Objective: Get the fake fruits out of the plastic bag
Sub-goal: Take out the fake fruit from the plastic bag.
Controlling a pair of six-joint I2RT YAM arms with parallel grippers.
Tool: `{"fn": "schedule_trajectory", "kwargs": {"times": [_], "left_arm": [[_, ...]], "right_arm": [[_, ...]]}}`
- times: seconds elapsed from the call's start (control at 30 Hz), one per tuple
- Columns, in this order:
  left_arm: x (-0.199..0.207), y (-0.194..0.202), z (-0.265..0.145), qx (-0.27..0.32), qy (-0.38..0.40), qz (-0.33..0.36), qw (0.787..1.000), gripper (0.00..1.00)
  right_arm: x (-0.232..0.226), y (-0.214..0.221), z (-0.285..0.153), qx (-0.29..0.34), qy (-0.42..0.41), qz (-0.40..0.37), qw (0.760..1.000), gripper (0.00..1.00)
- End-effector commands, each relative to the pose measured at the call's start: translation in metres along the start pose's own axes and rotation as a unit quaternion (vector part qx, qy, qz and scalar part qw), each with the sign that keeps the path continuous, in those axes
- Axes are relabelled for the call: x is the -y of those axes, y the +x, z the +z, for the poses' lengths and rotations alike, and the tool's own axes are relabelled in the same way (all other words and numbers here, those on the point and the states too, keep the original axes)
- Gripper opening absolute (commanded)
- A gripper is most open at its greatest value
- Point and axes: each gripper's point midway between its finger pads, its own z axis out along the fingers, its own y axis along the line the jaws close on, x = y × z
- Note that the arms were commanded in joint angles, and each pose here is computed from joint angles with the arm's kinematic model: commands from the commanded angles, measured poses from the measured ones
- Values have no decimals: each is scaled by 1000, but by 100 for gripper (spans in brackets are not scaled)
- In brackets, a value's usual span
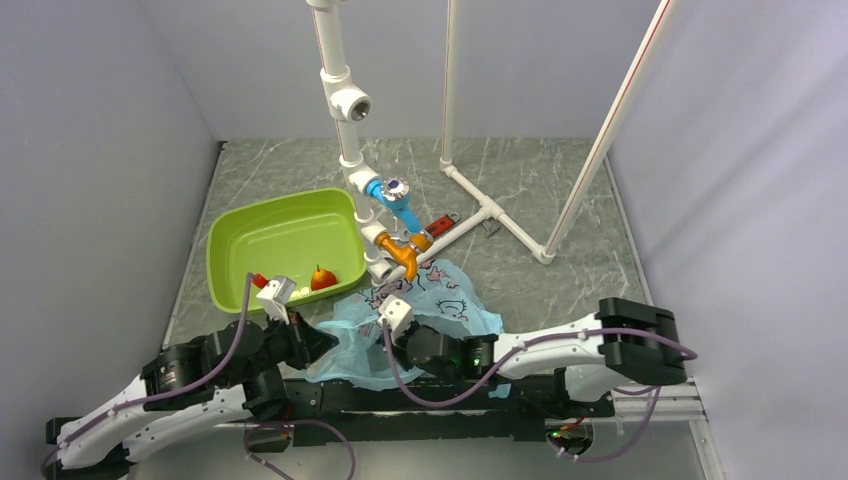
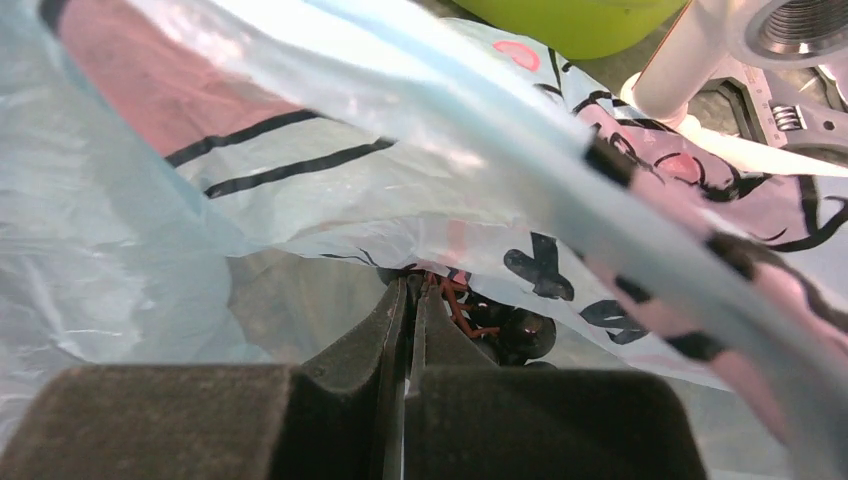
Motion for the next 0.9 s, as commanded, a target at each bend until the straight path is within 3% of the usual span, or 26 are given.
{"fn": "schedule_trajectory", "kwargs": {"times": [0.0,0.3,0.43,0.57,0.7,0.87], "left_arm": [[19,-18,6,35,29,-1,999,0],[12,-29,3,64,11,-13,998,0],[26,-45,-7,111,65,-24,991,0],[25,-53,-18,142,85,-39,985,0],[7,-41,-19,115,43,-47,991,0],[3,-20,-6,52,9,-32,998,0]], "right_arm": [[-12,-6,-22,0,-49,23,999,0],[-10,-6,-56,-8,-80,42,996,0],[4,17,-56,-43,-48,24,998,0],[-1,17,-64,-40,-70,31,996,0],[-16,-6,-79,-7,-127,37,991,0],[-16,-64,-97,73,-138,58,986,0]]}}
